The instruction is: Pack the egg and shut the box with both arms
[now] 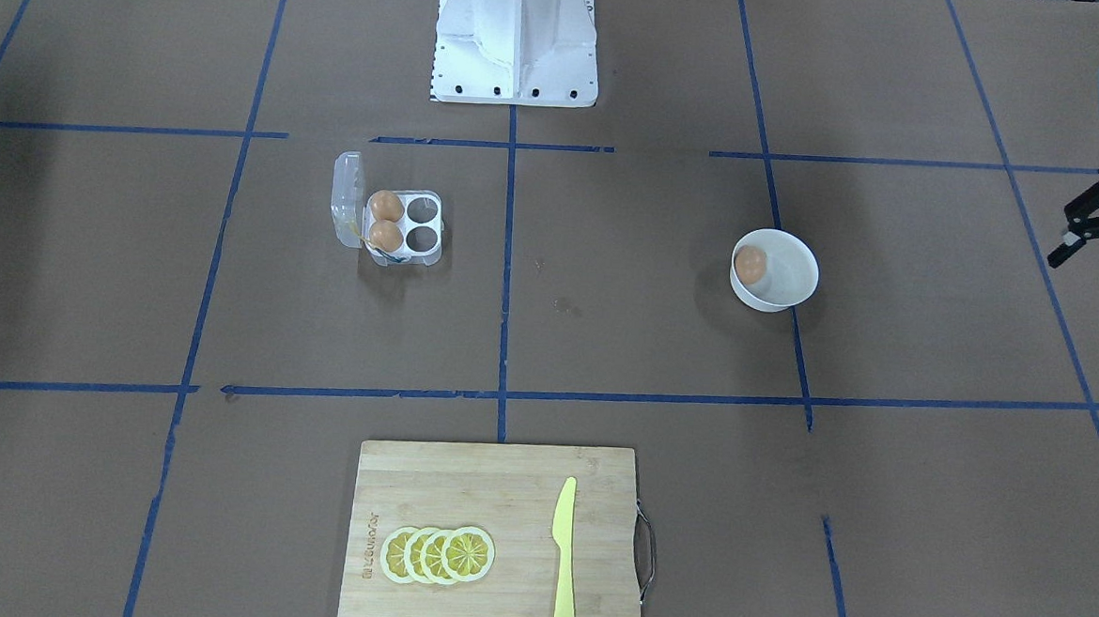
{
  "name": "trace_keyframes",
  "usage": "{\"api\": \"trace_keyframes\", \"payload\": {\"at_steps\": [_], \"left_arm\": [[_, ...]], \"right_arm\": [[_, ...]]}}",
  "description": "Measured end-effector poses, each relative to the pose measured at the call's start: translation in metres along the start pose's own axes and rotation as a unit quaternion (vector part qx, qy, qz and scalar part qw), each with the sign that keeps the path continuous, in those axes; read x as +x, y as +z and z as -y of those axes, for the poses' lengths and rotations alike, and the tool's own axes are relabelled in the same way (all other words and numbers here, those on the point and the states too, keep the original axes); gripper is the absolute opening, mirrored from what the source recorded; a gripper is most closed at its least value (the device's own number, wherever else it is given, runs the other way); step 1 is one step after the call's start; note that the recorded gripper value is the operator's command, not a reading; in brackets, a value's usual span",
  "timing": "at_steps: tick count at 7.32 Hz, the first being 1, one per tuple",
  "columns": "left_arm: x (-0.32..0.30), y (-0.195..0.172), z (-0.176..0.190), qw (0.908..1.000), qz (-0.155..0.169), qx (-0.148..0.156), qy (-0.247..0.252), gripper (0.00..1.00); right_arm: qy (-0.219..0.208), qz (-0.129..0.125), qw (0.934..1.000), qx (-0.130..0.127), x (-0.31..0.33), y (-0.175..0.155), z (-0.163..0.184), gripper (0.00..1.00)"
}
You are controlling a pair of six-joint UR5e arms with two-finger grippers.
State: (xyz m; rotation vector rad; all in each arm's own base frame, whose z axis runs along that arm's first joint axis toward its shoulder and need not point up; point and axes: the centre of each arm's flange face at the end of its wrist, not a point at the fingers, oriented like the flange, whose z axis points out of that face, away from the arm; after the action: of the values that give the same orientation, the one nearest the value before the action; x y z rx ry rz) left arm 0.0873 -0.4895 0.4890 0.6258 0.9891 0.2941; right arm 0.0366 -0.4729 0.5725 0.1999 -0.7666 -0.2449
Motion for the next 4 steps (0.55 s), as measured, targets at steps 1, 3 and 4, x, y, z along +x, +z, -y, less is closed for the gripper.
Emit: {"api": "trace_keyframes", "payload": {"at_steps": [1, 3, 4], "left_arm": [[0.042, 0.027, -0.001, 0.999, 0.003, -0.004, -0.045, 1.0], [0.11, 0.077, -0.014, 0.9946, 0.009, -0.011, -0.103, 1.0], [0.131, 0.093, -0.021, 0.9934, 0.01, -0.016, -0.113, 1.0]], "right_arm": [[0.001, 0.001, 1.0, -0.001, 0.0, 0.001, -0.001, 1.0], [0.003, 0.002, 1.0, -0.002, 0.001, 0.002, -0.004, 1.0], [0.003, 0.002, 1.0, -0.002, 0.001, 0.002, -0.004, 1.0]]}}
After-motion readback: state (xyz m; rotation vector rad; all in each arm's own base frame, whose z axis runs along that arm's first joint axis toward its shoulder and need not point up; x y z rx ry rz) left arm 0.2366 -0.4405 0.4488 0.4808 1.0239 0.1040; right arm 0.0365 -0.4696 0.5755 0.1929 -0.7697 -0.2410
